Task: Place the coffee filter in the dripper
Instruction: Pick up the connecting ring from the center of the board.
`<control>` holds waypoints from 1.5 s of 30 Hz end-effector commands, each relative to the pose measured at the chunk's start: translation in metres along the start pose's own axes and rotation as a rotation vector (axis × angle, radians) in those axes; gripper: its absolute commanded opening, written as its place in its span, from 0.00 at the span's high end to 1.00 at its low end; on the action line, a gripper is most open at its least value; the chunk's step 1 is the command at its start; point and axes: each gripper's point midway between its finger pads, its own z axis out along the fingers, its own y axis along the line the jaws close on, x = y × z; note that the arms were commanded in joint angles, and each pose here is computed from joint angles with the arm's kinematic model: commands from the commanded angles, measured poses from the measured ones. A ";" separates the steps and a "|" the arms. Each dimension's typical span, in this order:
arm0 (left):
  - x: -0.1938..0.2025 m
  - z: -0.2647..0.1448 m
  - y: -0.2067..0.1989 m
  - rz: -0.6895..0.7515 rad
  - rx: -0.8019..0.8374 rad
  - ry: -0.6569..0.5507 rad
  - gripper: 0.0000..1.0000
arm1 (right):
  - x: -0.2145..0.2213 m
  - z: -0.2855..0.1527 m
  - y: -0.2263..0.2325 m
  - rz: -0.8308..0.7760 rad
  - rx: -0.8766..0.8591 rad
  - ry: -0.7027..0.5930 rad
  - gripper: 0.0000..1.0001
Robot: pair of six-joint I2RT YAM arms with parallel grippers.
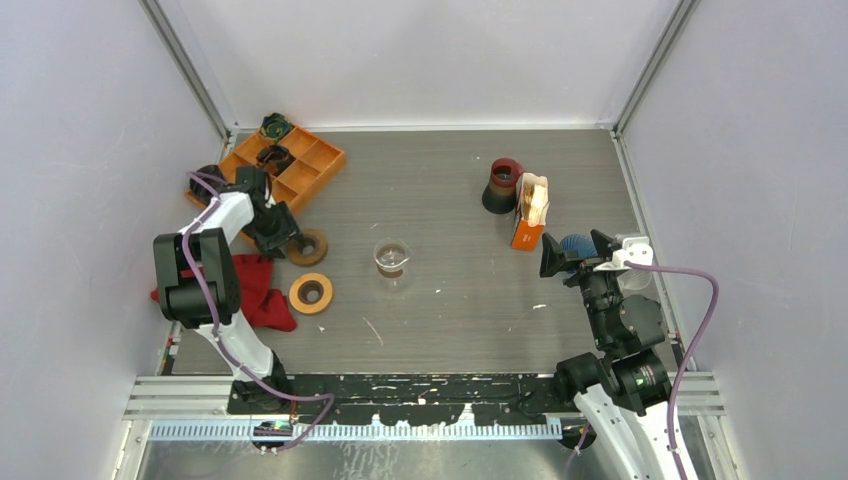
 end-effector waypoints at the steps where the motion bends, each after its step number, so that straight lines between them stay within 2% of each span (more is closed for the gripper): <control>1: -0.014 -0.002 -0.003 0.016 0.005 -0.017 0.44 | -0.012 0.002 0.002 0.002 -0.012 -0.044 0.00; 12: -0.006 0.009 -0.009 0.005 0.046 0.027 0.57 | -0.015 0.000 0.005 0.005 -0.025 -0.053 0.00; 17: -0.003 0.010 -0.013 -0.002 0.068 0.044 0.70 | -0.015 0.000 0.005 0.007 -0.028 -0.055 0.00; 24: 0.000 0.003 -0.023 -0.004 0.115 0.040 0.79 | -0.015 0.000 0.006 0.007 -0.032 -0.053 0.00; 37: 0.007 -0.053 -0.056 0.128 0.195 -0.015 0.83 | -0.012 0.002 0.007 0.003 -0.035 -0.039 0.00; 45: 0.031 -0.098 -0.090 0.246 0.272 -0.046 0.83 | -0.010 0.003 0.006 -0.001 -0.033 -0.032 0.00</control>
